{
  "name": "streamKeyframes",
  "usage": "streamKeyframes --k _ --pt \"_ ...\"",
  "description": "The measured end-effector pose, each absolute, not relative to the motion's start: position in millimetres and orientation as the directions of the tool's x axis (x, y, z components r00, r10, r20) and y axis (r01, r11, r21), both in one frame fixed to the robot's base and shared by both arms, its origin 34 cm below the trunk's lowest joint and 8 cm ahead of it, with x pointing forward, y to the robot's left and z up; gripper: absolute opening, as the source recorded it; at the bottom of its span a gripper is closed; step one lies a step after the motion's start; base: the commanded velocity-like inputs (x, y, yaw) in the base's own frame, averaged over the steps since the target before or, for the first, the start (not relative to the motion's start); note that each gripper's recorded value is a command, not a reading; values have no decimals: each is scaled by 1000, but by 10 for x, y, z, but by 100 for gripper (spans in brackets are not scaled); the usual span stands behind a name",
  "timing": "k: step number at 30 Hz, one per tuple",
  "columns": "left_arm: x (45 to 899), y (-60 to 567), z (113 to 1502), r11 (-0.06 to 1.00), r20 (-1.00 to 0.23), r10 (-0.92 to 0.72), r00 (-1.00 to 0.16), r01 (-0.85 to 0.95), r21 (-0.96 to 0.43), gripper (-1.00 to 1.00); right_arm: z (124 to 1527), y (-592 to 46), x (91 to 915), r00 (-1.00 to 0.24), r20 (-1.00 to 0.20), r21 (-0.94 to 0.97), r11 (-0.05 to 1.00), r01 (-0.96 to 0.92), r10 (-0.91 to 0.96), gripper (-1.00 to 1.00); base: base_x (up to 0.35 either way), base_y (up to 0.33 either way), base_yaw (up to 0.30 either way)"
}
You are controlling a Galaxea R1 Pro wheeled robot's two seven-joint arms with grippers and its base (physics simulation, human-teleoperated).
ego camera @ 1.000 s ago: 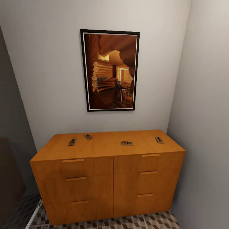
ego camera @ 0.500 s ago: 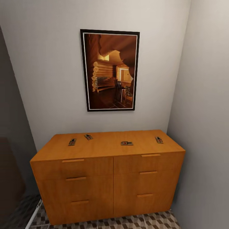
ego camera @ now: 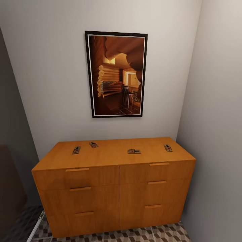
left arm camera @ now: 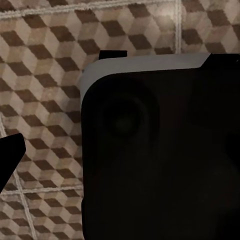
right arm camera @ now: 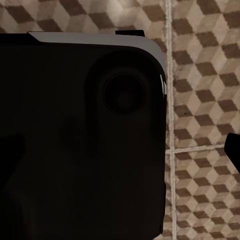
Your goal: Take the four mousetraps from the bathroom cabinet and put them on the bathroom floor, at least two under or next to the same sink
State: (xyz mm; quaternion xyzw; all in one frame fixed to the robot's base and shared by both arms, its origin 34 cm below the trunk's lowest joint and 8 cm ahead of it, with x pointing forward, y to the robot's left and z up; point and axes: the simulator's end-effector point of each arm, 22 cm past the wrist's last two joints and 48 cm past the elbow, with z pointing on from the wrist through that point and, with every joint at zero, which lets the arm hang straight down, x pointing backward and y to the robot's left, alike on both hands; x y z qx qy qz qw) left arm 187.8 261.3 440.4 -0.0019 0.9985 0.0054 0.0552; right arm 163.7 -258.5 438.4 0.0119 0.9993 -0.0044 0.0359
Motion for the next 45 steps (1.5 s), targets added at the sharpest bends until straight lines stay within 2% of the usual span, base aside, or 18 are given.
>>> streamKeyframes --k 45 --pt "1878 2491 4404 1000 -110 -8 -994 -7 -7 100 4385 -2598 1643 -997 -73 -10 1000 25 25 100 0 0 0"
